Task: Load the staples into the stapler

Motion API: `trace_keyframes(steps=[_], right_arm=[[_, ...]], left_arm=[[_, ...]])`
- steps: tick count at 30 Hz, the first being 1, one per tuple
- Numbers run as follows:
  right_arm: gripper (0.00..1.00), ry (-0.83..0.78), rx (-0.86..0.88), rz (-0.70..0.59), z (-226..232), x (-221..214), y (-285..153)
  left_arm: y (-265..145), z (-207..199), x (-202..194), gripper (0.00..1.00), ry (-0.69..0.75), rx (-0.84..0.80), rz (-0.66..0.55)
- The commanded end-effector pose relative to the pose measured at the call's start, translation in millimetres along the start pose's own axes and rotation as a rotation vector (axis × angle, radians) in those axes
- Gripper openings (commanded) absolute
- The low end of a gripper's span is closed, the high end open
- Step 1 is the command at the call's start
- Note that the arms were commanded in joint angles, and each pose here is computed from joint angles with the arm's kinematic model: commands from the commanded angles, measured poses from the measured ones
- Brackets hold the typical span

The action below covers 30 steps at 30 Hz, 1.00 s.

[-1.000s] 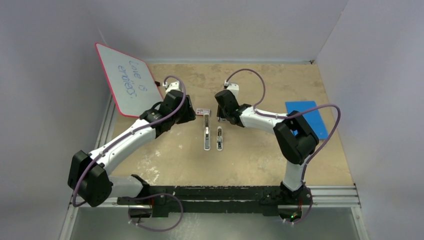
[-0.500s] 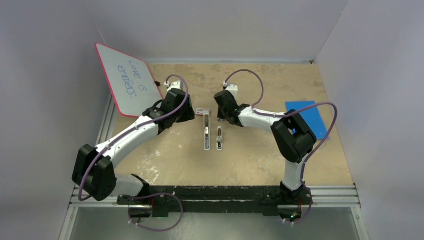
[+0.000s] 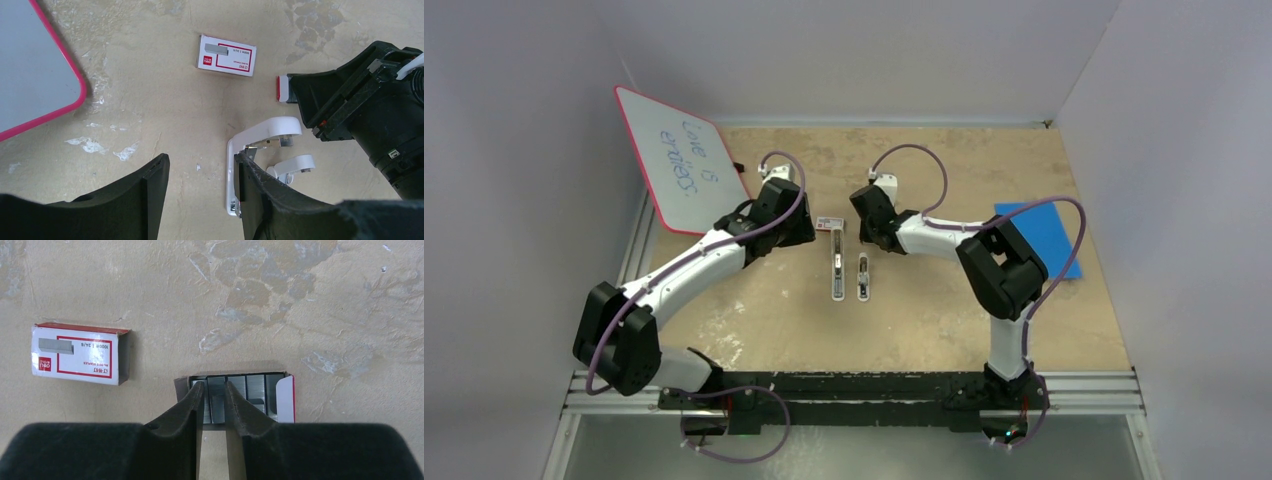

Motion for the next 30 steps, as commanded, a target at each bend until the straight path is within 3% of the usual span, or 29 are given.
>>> trace_keyframes(steps=[1, 11, 30], right_arm=[[0.24, 0.021, -0.015, -0.053, 0.5, 17.7, -4.4], [0.31, 0.033, -0.037, -0.090, -2.8, 26.3, -11.5], [0.28, -0.015, -0.045, 0.000, -8.6, -0.2, -3.3]], left_arm=[[-4.9, -11.9, 16.6, 0.49, -0.001, -0.050, -0.043], [-5.0, -10.4, 15.3, 0.49, 0.002, -0.042, -0.036], [-2.7, -9.9, 11.3, 0.49, 0.002, -0.043, -0.013]])
Point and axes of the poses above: each gripper's point midway between its finger pads, its own y axis out along the fingers, its own z axis along the line the jaws close on, x = y × z, the point moved 7 cm from there along -y, back along the fingers, and after that the axes turned 6 degrees about -y, right-handed, at the moved point
